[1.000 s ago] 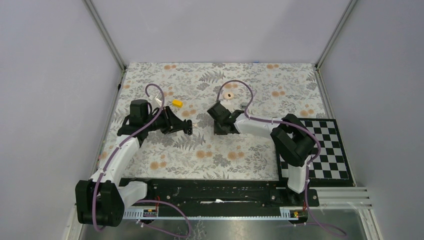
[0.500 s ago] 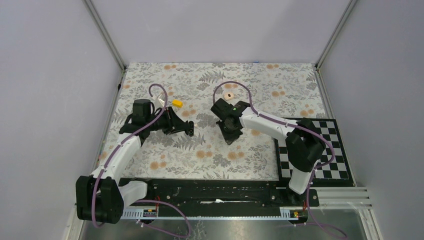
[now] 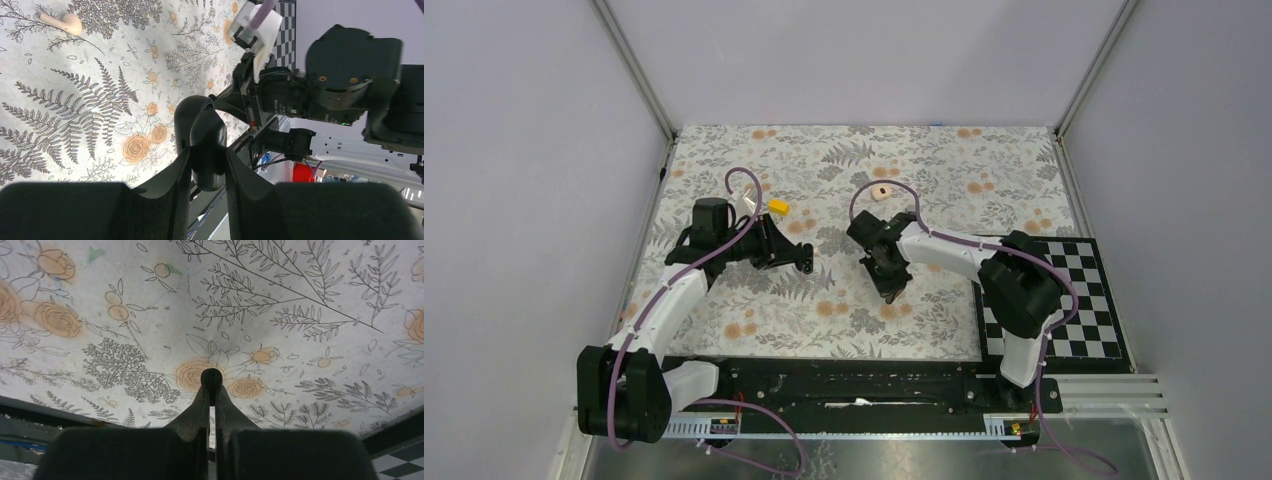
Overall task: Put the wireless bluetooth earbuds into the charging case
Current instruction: Pick up the earbud from the center of the board.
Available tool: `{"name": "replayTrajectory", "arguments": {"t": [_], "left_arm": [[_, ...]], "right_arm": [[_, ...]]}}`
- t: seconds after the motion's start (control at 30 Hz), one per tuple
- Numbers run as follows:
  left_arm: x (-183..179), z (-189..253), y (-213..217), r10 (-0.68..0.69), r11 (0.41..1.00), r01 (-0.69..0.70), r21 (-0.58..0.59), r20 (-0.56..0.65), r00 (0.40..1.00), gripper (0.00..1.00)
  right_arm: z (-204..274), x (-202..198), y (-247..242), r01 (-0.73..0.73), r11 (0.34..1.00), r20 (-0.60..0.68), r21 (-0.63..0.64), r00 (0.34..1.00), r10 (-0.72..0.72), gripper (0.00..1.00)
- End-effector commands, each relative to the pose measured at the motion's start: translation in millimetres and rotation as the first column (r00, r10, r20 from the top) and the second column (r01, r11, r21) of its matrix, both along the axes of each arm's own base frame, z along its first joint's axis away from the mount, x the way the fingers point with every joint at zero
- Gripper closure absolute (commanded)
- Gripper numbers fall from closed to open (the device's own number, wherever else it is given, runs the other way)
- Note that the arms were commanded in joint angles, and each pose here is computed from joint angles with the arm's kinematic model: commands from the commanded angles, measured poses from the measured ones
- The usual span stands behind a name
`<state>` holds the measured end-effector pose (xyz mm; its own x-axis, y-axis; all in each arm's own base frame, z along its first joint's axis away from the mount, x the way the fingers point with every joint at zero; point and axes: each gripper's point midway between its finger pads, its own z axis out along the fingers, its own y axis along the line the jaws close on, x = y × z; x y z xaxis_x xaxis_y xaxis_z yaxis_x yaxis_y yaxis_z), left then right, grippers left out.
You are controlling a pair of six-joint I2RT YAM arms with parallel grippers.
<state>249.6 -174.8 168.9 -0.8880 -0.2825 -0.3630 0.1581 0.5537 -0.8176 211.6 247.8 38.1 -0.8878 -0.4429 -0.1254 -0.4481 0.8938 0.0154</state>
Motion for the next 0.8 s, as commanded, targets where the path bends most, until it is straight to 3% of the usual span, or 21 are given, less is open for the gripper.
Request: {"name": "replayTrajectory", "arguments": {"t": [0.0, 0.27, 0.77], "left_arm": [[5.7, 15.8, -3.4, -0.031, 0.999, 0.032, -0.009, 0.073, 0.997, 1.0], [5.6, 15.0, -3.4, -0.031, 0.999, 0.032, -0.009, 0.07, 0.997, 1.0], [2.4, 14.6, -3.8, -0.037, 0.999, 0.038, -0.012, 0.072, 0.997, 1.0]], "right_arm": [[-15.2, 1.0, 6.0, -0.014, 0.999, -0.007, 0.032, 1.0, 0.014, 0.99], [-16.8, 4.9, 7.5, 0.02, 0.998, 0.03, 0.054, 0.999, -0.022, 0.8], [-10.1, 15.5, 8.3, 0.109, 0.99, 0.109, 0.09, 0.987, -0.119, 0.74]]}}
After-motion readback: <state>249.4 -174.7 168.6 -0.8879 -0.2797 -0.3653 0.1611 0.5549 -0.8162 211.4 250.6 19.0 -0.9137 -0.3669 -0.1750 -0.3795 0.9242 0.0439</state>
